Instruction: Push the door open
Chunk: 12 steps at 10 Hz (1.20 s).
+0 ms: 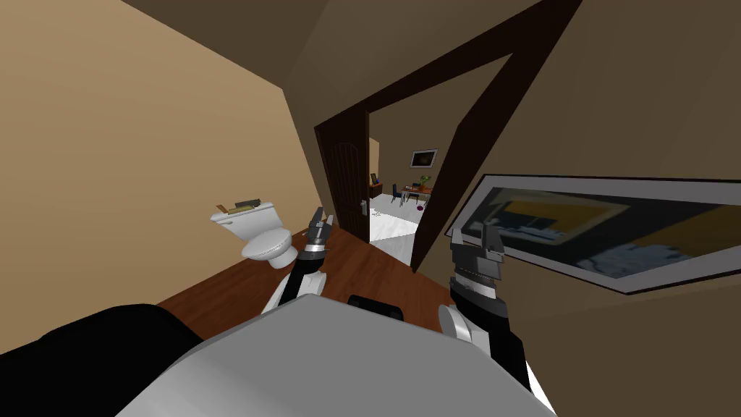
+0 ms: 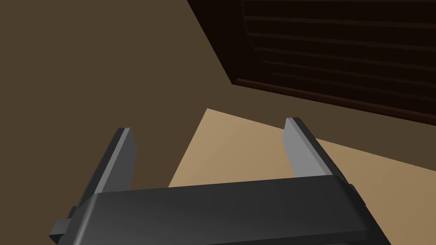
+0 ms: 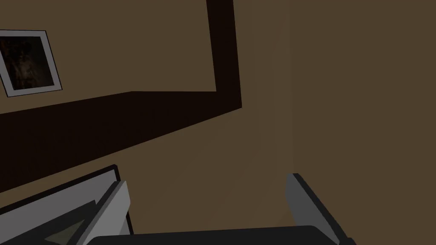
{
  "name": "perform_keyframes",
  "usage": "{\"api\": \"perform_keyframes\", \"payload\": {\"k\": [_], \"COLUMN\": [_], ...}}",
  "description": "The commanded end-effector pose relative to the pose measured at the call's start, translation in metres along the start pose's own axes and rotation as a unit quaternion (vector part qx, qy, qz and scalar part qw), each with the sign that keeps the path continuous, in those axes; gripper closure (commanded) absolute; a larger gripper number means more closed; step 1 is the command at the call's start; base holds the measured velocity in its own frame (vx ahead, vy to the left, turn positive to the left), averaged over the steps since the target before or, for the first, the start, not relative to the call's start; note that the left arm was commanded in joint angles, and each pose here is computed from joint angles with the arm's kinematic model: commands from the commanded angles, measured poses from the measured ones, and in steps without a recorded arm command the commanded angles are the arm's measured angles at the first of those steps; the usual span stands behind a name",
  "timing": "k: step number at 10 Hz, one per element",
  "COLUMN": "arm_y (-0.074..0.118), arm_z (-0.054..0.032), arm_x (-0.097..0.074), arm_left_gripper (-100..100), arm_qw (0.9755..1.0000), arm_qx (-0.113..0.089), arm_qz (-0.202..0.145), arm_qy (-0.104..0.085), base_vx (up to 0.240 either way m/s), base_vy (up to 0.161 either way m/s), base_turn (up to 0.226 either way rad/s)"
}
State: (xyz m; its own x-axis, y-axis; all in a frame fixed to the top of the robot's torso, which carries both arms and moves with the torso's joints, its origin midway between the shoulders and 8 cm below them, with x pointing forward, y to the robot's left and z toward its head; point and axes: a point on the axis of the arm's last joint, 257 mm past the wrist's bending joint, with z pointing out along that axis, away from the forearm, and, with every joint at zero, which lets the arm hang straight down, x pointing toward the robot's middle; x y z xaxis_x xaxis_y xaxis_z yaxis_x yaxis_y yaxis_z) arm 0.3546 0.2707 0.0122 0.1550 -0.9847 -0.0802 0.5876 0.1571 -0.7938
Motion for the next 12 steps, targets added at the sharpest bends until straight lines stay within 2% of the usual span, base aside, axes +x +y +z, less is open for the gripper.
{"api": "perform_keyframes", "payload": {"k": [1, 7, 12], "arm_y": [0.012, 0.061, 0.111], "arm_z": [0.0007, 0.0034, 0.0059], "arm_x": [0.001, 0.002, 0.001], "arm_left_gripper": [-100, -100, -100], "arm_qw": [1.0, 0.9991, 0.9969], "arm_qx": [-0.008, -0.042, -0.077], "arm_qz": [0.001, 0.006, 0.01], "arm_qy": [0.002, 0.009, 0.012], "base_vx": [0.056, 0.07, 0.071], "base_vy": [0.041, 0.131, 0.098], "base_turn": [-0.125, -0.098, -0.13]}}
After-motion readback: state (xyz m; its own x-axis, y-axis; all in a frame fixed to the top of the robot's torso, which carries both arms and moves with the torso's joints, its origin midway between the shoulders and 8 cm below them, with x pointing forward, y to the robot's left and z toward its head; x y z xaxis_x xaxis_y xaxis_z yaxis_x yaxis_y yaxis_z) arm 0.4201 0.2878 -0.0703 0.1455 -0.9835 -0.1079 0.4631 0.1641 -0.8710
